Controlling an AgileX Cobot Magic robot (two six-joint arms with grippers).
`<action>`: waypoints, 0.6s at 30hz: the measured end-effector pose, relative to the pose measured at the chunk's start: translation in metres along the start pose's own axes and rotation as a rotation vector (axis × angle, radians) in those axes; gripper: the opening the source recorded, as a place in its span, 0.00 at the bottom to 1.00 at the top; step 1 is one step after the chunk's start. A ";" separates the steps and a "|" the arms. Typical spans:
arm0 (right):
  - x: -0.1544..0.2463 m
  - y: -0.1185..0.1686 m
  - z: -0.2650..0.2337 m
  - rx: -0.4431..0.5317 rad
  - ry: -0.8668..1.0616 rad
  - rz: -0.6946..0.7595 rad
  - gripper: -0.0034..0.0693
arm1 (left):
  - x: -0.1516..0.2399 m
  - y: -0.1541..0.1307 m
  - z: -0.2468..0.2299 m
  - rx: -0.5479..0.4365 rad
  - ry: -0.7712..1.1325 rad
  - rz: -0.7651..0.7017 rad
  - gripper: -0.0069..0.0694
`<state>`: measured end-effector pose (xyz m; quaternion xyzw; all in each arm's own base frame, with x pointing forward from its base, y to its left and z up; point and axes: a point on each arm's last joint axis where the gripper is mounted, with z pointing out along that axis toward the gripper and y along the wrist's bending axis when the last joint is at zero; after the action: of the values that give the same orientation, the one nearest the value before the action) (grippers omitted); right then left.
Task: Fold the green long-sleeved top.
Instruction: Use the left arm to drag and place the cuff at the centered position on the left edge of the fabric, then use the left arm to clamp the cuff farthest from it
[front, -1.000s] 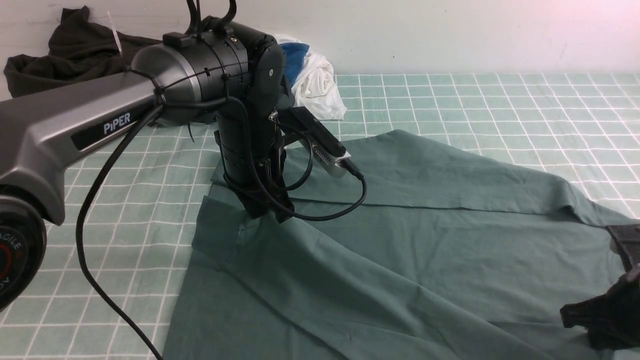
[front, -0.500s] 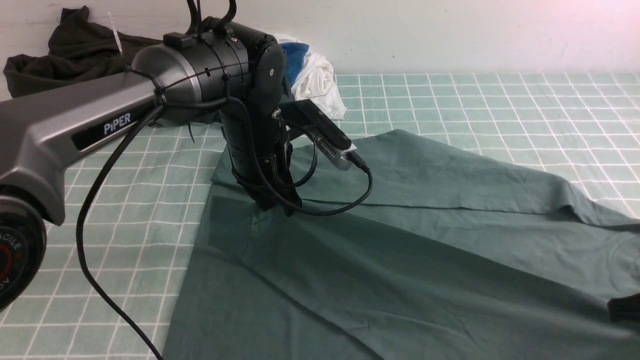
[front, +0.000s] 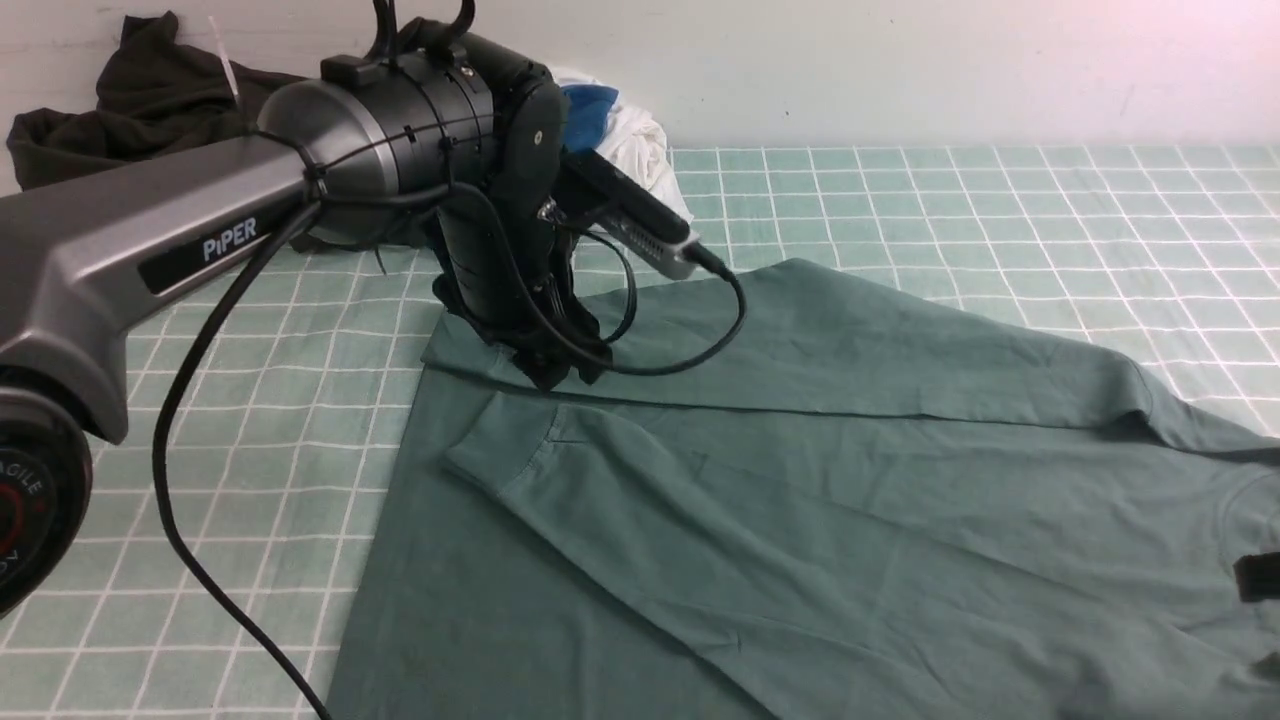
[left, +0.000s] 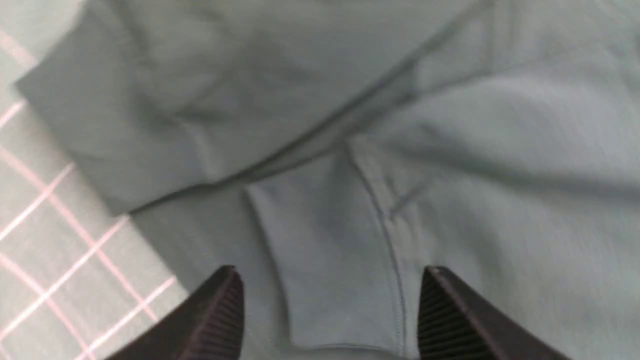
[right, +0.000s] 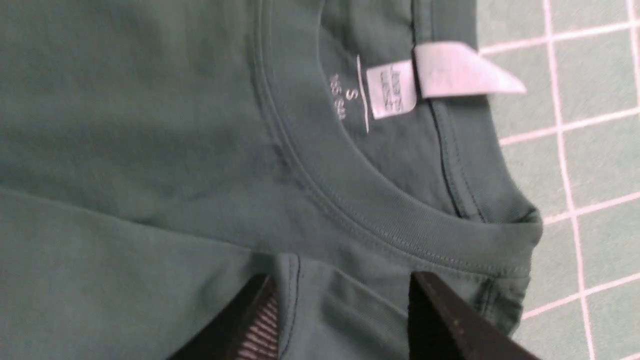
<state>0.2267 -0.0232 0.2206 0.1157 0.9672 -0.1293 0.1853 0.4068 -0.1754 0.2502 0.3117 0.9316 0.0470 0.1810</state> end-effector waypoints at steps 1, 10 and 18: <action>-0.004 -0.001 -0.007 -0.008 -0.018 0.011 0.54 | 0.000 0.008 -0.001 -0.004 -0.009 -0.049 0.70; -0.009 0.007 -0.034 -0.185 -0.088 -0.020 0.55 | 0.011 0.087 0.046 0.094 -0.055 -0.399 0.71; -0.012 0.013 -0.034 -0.245 -0.110 -0.049 0.55 | 0.025 0.105 0.111 0.148 -0.052 -0.538 0.71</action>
<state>0.2296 -0.0031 0.2528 0.0612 0.9667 -0.0208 0.2474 0.4880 -0.0794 0.1598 0.0665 0.9768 -0.0788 0.1875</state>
